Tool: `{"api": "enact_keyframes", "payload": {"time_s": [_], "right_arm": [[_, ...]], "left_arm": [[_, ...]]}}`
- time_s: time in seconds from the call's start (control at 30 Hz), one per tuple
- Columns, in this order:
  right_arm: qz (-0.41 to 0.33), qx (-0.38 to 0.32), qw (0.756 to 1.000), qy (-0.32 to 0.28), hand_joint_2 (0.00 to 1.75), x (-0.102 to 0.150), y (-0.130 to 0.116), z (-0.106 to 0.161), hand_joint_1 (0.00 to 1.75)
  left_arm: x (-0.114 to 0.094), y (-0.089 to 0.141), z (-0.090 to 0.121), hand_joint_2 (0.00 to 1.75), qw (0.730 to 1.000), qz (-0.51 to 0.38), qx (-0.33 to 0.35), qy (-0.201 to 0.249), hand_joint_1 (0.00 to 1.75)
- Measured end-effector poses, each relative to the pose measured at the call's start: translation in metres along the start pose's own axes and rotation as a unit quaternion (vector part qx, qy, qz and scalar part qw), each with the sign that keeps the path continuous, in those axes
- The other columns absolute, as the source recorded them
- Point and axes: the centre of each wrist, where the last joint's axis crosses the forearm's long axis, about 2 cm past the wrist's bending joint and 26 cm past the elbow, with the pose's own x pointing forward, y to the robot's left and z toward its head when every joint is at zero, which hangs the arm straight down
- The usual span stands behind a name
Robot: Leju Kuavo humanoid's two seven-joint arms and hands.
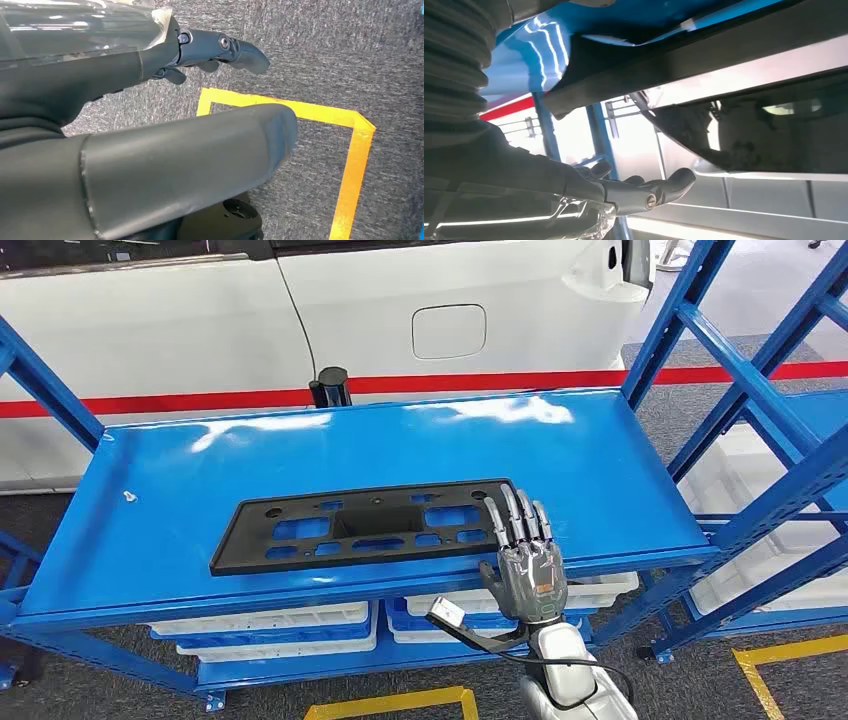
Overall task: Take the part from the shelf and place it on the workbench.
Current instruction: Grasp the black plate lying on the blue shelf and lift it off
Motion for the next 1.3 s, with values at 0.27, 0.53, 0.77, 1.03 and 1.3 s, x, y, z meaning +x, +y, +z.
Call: {"api": "enact_keyframes", "payload": {"time_s": [0.27, 0.53, 0.77, 1.03, 1.3], "right_arm": [[0.001, 0.003, 1.0, -0.001, 1.75, -0.0005, 0.0011, 0.0014, 0.0], [0.003, 0.001, 1.0, -0.003, 1.75, -0.0007, 0.0009, -0.0014, 0.0], [0.004, -0.003, 1.0, 0.0, 1.75, -0.0018, 0.0004, -0.0045, 0.0], [0.005, -0.001, 1.0, -0.002, 1.75, -0.0017, 0.0016, -0.0045, 0.0], [0.006, 0.006, 1.0, -0.009, 1.75, -0.0013, 0.0042, -0.0026, 0.0]], "left_arm": [[0.0006, -0.0014, 0.0002, 0.0, 1.0, 0.002, -0.002, 0.0, 0.0], [0.001, -0.0016, 0.0002, 0.0, 1.0, 0.007, -0.002, 0.001, 0.0], [0.0012, -0.0011, -0.0001, 0.0, 1.0, 0.008, -0.003, 0.0, 0.0], [0.0024, 0.0011, -0.0013, 0.0, 1.0, 0.009, -0.001, -0.001, 0.0], [0.0014, -0.0003, -0.0004, 0.0, 1.0, 0.013, 0.001, 0.002, 0.0]]}}
